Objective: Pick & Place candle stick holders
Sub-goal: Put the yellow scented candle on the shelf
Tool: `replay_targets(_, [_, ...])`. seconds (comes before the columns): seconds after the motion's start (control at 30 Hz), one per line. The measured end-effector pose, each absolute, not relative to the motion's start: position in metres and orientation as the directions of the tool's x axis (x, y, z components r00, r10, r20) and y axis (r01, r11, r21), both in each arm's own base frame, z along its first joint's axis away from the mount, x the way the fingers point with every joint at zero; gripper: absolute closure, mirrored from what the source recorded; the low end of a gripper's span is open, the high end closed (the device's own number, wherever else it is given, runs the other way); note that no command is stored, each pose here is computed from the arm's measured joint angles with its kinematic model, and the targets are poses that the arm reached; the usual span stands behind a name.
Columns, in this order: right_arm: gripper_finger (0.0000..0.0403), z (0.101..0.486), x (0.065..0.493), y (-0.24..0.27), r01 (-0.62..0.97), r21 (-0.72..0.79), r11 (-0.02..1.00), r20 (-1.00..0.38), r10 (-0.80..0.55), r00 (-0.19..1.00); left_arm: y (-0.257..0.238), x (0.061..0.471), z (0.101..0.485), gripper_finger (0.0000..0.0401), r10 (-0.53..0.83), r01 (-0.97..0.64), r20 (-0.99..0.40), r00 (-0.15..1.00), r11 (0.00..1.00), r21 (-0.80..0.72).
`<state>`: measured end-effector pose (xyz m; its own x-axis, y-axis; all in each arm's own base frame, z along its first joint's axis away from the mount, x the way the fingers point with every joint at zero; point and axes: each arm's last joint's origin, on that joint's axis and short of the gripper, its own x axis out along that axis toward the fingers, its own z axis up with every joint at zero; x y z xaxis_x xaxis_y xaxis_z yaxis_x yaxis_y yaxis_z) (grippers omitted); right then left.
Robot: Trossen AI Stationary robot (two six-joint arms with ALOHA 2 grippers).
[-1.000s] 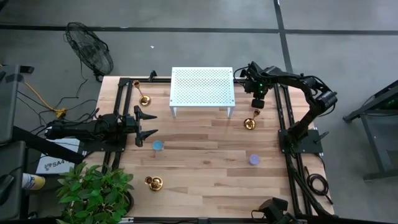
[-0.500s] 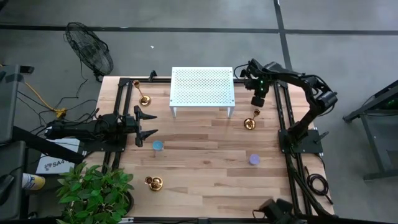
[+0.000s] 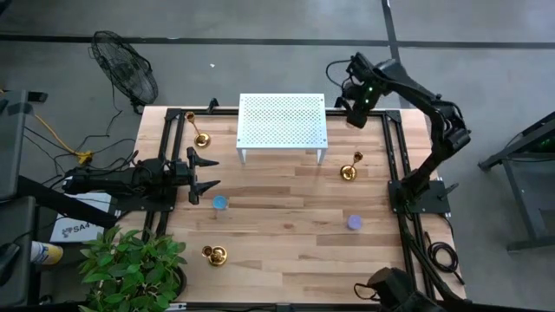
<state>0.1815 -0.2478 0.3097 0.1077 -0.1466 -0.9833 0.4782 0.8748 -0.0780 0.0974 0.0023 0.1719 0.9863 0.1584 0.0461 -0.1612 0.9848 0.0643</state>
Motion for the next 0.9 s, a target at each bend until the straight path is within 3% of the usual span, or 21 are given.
replay_targets(0.47, [0.0403, 0.369, 0.197, -0.234, 0.447, -0.084, 0.891, -0.942, -0.217, 0.255, 0.002, 0.097, 0.172, 0.0112, 0.158, -0.161, 0.046, 0.986, 0.985, 0.064])
replay_targets(0.9, [0.0403, 0.369, 0.247, -0.248, 0.378, -0.073, 0.923, -0.934, -0.196, 0.299, 0.002, 0.097, 0.172, 0.0112, 0.158, -0.161, 0.046, 0.986, 0.985, 0.064])
